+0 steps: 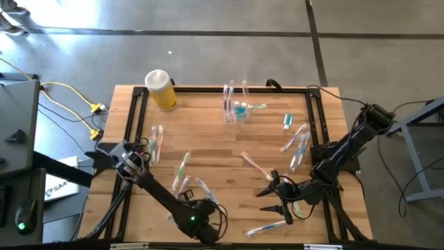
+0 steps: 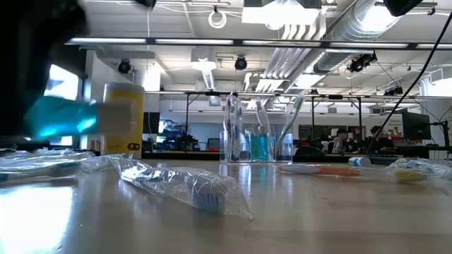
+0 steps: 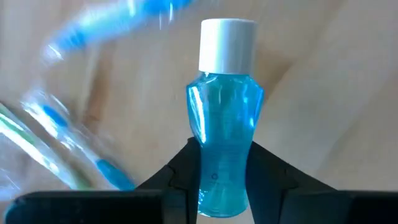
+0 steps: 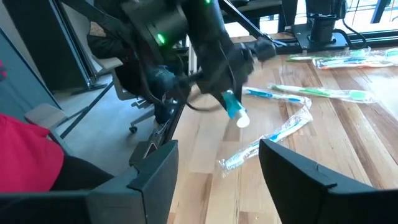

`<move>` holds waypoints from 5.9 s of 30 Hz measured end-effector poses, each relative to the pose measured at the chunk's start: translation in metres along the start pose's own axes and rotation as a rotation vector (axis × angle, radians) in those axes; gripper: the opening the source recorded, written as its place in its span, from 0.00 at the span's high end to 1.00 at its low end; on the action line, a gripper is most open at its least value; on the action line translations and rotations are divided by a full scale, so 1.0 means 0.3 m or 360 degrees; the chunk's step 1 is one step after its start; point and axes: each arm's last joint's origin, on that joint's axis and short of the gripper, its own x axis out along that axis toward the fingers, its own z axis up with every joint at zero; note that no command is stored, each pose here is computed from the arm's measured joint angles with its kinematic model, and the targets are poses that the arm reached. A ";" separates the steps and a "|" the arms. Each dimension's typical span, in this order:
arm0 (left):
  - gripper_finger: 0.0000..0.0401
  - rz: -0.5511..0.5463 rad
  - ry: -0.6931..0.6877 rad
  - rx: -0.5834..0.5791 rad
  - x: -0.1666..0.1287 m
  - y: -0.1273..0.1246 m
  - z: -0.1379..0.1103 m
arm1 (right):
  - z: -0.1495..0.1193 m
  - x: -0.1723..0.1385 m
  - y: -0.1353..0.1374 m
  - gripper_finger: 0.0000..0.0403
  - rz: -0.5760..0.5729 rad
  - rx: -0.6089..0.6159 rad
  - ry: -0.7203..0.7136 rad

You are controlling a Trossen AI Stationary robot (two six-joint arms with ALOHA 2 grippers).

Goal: Pick & Place toothbrushing station
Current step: Put the blue mouthwash bottle into the transparent organizer

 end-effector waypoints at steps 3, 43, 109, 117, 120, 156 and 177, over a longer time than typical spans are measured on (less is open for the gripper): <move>0.78 -0.0089 -0.0158 0.0059 -0.078 -0.019 0.031 | -0.002 0.004 0.002 0.47 0.0005 0.0002 -0.0002; 0.78 -0.0618 -0.0819 0.0322 -0.256 -0.126 0.135 | -0.113 0.172 0.083 0.47 0.0054 -0.0832 -0.0232; 0.78 -0.0983 -0.0574 0.0203 -0.211 -0.067 0.305 | -0.177 0.251 0.167 0.78 -0.0030 -0.1803 -0.0113; 0.76 -0.0912 -0.0662 0.0318 -0.211 -0.065 0.307 | -0.181 0.247 0.171 0.78 -0.0043 -0.1755 -0.0109; 0.68 -0.0830 -0.0725 0.0379 -0.209 -0.062 0.308 | -0.183 0.244 0.173 0.78 -0.0099 -0.1682 -0.0095; 0.46 0.0831 -0.0019 0.0695 0.135 0.479 0.218 | 0.124 0.053 -0.269 0.78 -0.1002 -0.0270 0.0252; 0.46 -0.0023 -0.0836 0.0482 0.173 0.427 0.059 | 0.422 -0.022 -0.678 0.78 -0.1314 -0.0138 0.0783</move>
